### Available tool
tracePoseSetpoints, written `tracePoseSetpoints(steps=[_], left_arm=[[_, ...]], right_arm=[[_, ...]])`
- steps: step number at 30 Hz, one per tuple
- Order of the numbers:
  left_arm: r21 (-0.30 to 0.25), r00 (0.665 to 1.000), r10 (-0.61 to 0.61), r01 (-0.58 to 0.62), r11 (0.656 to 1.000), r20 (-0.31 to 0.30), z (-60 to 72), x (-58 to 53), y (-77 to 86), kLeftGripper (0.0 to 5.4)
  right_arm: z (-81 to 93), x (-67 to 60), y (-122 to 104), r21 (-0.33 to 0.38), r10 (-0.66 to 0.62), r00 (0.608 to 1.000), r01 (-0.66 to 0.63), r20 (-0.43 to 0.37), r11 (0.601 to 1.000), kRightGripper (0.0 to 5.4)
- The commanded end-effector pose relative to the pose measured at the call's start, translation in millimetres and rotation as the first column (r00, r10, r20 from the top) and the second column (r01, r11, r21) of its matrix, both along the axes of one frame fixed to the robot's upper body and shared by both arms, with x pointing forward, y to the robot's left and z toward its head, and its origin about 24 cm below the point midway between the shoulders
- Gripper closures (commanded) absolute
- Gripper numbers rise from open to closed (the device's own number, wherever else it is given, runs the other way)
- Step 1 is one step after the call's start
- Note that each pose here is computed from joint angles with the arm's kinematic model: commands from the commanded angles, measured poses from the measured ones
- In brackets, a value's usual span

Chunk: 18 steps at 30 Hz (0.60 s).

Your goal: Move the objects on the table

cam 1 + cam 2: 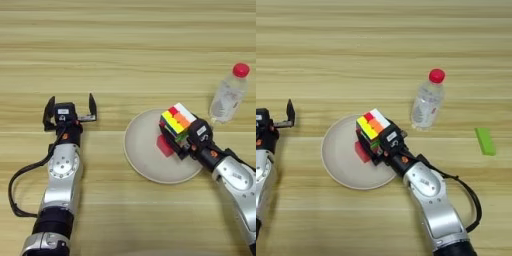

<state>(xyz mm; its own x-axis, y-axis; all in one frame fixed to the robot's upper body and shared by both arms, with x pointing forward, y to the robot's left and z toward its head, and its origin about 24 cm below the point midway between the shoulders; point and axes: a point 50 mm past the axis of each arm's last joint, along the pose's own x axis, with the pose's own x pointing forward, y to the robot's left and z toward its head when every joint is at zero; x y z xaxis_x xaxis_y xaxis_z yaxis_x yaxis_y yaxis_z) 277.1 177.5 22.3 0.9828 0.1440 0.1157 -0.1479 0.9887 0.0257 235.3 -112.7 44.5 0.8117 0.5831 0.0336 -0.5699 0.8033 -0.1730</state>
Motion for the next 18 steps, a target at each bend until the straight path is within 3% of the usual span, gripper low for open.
tracePoseSetpoints(steps=[1,10,18], left_arm=[[0.007,1.000,0.001,-0.001,1.000,-0.008,-0.6,-1.6,-1.8,0.00],[0.005,1.000,-0.001,0.001,1.000,-0.011,-1.4,-1.6,-2.4,0.00],[0.005,1.000,0.004,-0.004,1.000,-0.007,-0.7,-2.0,-0.8,0.00]], right_arm=[[0.4,-4.5,3.7,0.018,0.023,1.000,-0.023,-0.004,1.000,1.98],[-5.3,-14.4,4.1,0.027,0.043,0.998,-0.042,-0.050,0.999,1.98],[-12.6,-13.8,4.0,-0.009,0.036,0.997,-0.037,-0.066,0.999,1.98]])
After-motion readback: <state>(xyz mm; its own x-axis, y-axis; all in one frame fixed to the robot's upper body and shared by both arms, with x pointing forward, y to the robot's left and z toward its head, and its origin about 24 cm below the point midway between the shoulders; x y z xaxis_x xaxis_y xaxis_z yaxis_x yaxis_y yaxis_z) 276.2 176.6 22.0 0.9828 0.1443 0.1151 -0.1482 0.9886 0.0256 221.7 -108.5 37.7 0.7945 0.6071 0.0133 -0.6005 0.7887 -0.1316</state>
